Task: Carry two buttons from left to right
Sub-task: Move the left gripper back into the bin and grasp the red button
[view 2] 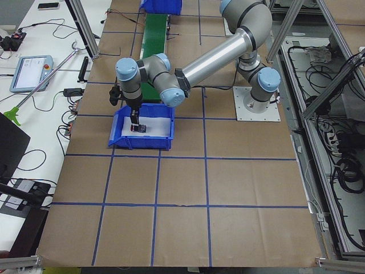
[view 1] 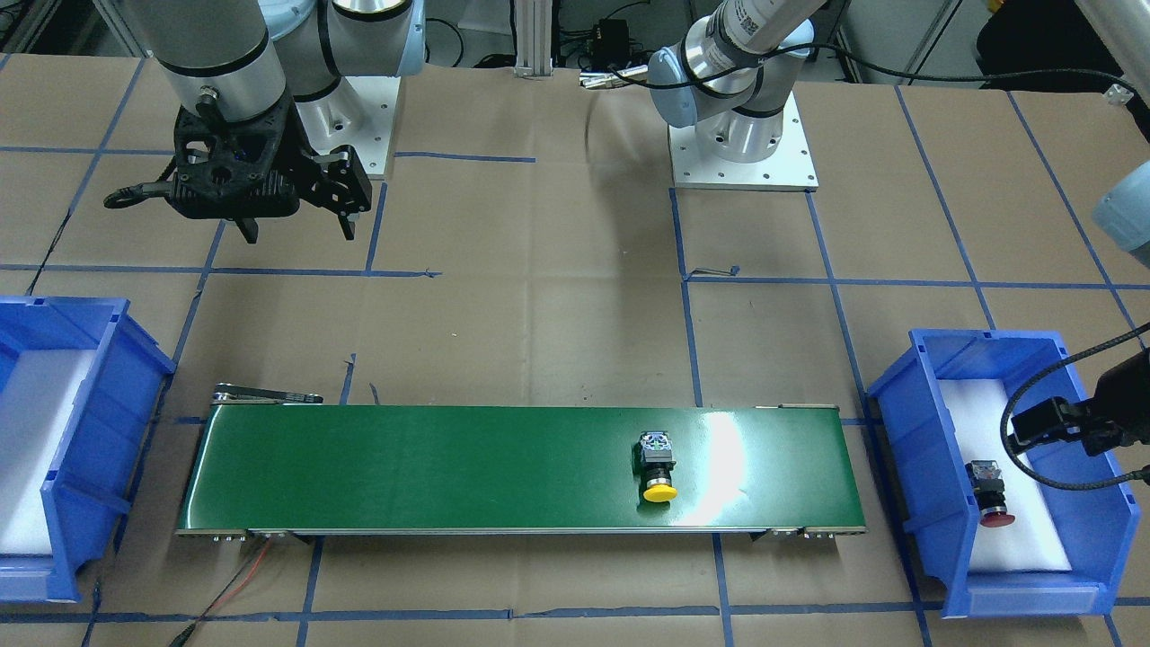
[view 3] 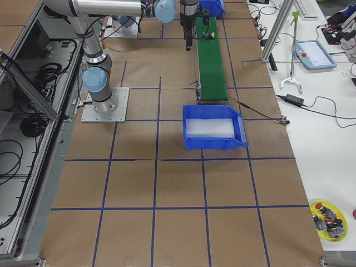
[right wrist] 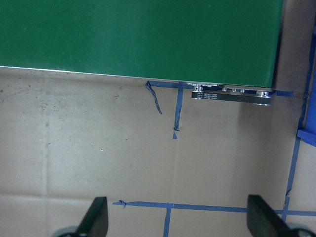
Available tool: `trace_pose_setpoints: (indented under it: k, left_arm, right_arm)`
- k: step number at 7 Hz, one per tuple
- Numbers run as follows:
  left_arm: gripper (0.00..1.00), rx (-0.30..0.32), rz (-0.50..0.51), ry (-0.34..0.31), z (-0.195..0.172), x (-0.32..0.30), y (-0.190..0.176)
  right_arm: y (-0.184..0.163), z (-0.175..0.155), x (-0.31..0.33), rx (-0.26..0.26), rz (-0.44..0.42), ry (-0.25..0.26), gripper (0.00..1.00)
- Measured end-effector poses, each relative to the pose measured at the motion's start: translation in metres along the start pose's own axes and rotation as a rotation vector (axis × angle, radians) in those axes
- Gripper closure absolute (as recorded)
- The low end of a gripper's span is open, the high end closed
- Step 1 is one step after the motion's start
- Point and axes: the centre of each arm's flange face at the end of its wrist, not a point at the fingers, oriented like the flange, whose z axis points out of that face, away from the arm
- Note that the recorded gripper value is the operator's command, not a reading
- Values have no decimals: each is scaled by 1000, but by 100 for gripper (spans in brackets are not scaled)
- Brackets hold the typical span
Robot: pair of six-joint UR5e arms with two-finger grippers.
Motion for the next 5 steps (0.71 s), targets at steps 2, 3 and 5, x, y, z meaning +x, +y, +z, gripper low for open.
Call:
trace_pose_setpoints:
  k: [2, 3, 5]
  left_arm:
    - [1, -3, 5, 2, 44, -6, -8]
    - [1, -3, 6, 1, 67, -6, -8]
    - [6, 6, 7, -9, 97, -4, -3]
  right_arm:
    - [-1, 1, 0, 0, 2, -1, 0]
    - [-1, 1, 0, -1, 2, -1, 0]
    - [-1, 1, 0, -2, 3, -1, 0]
